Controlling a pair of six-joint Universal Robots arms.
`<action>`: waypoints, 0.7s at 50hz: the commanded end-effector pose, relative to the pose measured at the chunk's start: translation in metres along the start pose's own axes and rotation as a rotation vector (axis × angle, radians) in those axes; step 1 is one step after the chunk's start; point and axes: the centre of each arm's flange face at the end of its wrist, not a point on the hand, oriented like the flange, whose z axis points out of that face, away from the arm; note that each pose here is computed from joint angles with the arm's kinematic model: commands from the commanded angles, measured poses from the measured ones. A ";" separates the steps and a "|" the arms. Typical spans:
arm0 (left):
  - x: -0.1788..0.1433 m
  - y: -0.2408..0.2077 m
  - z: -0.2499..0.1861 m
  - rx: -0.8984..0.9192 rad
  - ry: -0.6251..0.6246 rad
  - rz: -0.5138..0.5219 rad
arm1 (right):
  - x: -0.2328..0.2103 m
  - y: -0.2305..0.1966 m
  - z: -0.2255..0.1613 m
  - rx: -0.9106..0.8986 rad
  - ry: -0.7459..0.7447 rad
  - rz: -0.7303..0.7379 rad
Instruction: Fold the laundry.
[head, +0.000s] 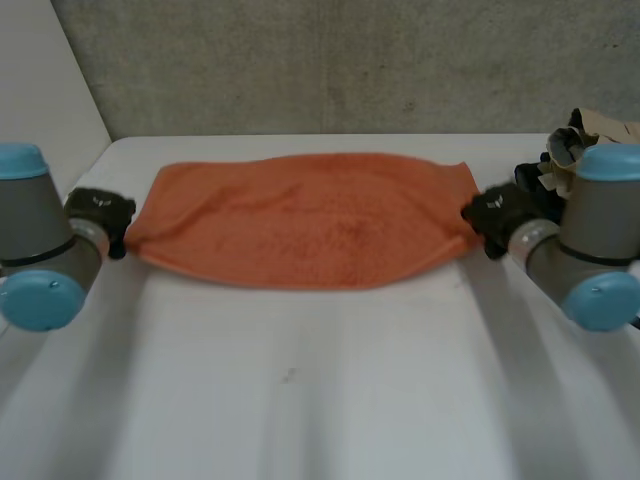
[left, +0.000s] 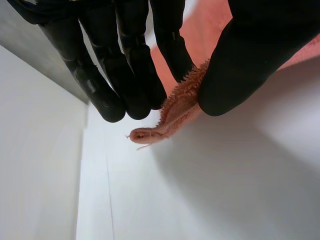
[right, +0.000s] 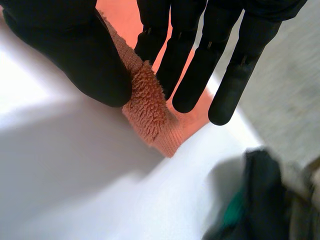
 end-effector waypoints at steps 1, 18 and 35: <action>-0.008 0.032 -0.080 -0.291 0.200 0.205 | 0.001 0.014 -0.091 -0.333 -0.245 -0.069; -0.020 -0.007 -0.029 -0.056 0.119 0.277 | 0.015 0.020 -0.039 -0.215 -0.033 -0.084; 0.028 -0.052 0.046 0.055 0.025 0.186 | 0.010 0.024 0.028 -0.061 0.198 -0.138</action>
